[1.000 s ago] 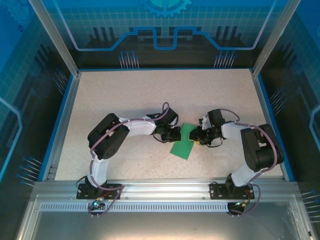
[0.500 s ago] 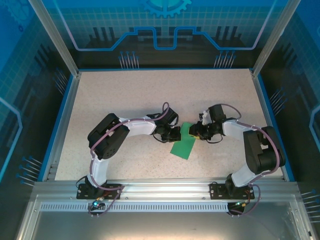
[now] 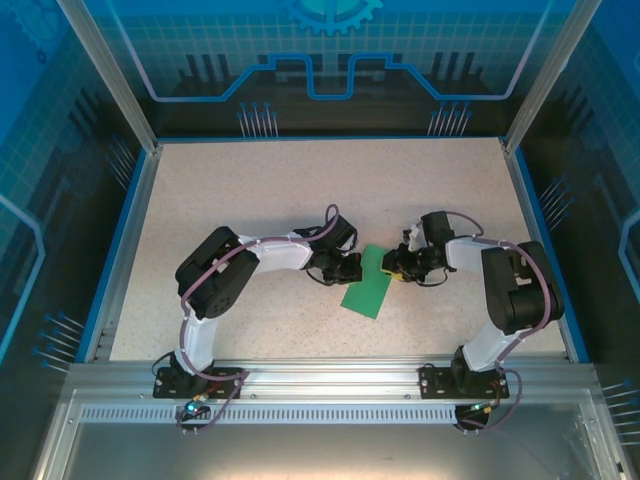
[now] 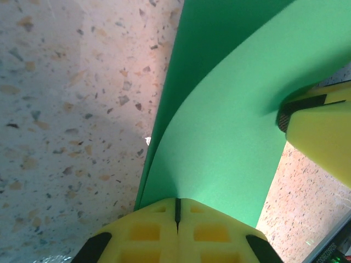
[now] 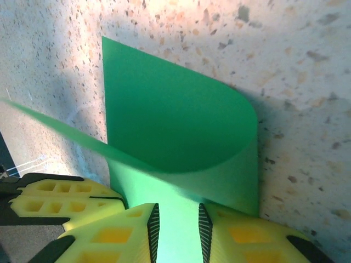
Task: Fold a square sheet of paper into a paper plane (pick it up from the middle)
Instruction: Fold the square sheet of paper in half at the center of the table.
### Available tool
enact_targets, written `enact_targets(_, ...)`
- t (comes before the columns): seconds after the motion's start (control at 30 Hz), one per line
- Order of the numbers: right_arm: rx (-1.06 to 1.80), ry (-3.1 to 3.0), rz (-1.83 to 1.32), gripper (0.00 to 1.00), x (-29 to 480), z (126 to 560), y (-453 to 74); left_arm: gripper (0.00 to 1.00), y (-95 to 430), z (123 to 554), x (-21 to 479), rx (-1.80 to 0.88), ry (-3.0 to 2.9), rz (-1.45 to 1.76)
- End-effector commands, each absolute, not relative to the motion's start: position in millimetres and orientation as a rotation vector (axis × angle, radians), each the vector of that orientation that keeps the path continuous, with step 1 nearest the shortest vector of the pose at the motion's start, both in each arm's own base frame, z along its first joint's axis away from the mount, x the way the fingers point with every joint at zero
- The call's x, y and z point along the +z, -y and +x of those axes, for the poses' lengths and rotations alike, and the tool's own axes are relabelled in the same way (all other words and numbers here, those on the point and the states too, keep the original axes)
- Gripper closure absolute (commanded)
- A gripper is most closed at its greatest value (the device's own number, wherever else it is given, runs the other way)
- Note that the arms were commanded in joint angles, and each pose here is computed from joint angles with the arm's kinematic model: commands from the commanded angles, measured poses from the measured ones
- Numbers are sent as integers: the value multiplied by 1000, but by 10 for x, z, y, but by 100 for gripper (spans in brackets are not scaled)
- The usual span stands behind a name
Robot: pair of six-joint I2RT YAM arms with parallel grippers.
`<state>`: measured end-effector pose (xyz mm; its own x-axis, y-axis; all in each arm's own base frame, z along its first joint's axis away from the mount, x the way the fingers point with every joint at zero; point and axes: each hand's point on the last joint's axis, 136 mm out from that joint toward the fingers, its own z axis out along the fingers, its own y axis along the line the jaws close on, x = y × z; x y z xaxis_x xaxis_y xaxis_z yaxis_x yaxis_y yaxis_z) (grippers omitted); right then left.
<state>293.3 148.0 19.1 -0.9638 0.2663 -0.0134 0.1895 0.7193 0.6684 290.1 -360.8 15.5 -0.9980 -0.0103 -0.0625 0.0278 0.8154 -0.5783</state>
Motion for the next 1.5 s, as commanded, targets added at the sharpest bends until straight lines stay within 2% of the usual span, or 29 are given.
enact_targets(0.0, 1073, -2760, 379, 70, 416, 3014, -1413, 100, 3523, 2762, -37, -850, -3020, 37)
enact_targets(0.2, 1140, -2708, 308, 68, 553, 3141, -1482, 100, 3520, 2755, -37, -850, -3023, 37)
enact_targets(0.5, 1062, -2821, 447, 70, 1, 3070, -1314, 100, 3542, 2773, -5, -858, -3015, 45)
enact_targets(0.83, 1051, -2731, 373, 68, 502, 3243, -1310, 100, 3526, 2754, -30, -850, -3022, 44)
enact_targets(1.23, 990, -2814, 472, 70, 61, 3282, -1240, 100, 3525, 2760, -2, -853, -3018, 45)
enact_targets(1.47, 1010, -2762, 449, 70, 293, 3361, -1256, 100, 3520, 2758, 4, -851, -3018, 48)
